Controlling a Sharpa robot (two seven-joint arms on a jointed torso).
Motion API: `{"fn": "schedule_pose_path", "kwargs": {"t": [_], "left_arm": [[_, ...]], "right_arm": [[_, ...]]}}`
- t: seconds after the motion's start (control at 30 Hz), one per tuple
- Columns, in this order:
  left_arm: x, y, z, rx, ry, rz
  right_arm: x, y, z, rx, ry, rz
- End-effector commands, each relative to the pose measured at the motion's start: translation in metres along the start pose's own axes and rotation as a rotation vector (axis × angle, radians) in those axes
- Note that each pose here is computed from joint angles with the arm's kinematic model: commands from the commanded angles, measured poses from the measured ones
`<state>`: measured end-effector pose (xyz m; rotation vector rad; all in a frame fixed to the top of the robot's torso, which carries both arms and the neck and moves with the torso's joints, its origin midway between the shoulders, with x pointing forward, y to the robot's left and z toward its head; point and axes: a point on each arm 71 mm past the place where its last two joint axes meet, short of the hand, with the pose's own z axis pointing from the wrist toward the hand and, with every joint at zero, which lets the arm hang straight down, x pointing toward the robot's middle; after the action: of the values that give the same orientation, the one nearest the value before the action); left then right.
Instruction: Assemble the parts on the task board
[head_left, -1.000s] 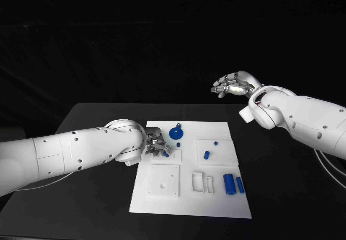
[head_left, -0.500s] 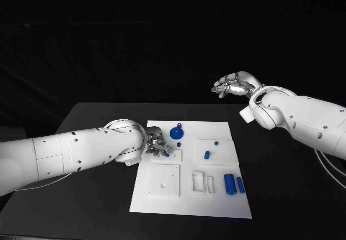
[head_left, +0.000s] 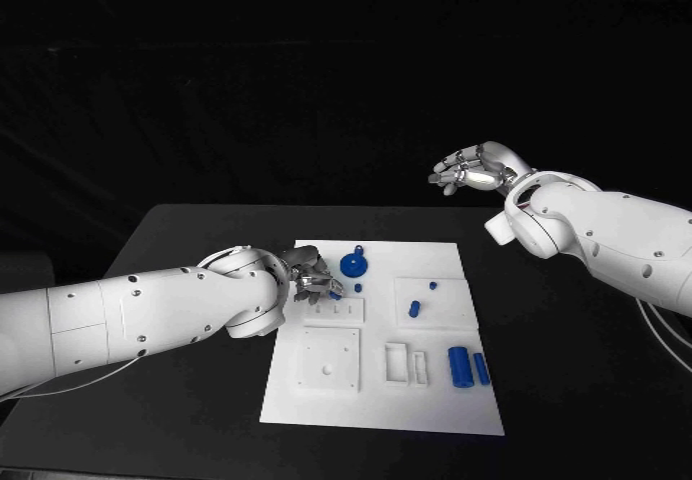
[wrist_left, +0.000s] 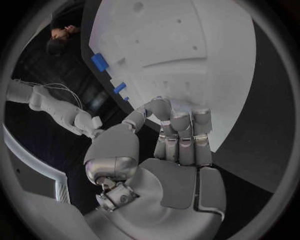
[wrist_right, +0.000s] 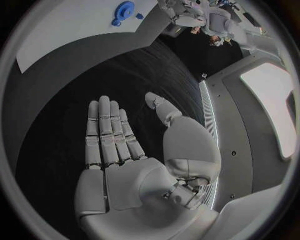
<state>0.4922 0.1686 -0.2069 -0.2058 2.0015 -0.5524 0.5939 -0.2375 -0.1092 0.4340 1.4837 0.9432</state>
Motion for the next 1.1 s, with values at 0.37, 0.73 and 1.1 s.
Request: {"fn": "schedule_pose_path", "kwargs": {"t": [0.37,0.73,1.1], "left_arm": [[0.0088,-0.0014,-0.0039,0.037,-0.097,-0.058],[0.0185,0.0038,-0.0013,0.020,-0.085,0.005],[0.0277,0.0038,-0.0034,0.030,-0.038,0.023]], "right_arm": [[0.000,-0.002,0.000,0.010,0.014,0.002],[0.000,-0.002,-0.001,0.011,0.016,0.002],[0.002,-0.004,-0.001,0.016,0.023,0.005]]}}
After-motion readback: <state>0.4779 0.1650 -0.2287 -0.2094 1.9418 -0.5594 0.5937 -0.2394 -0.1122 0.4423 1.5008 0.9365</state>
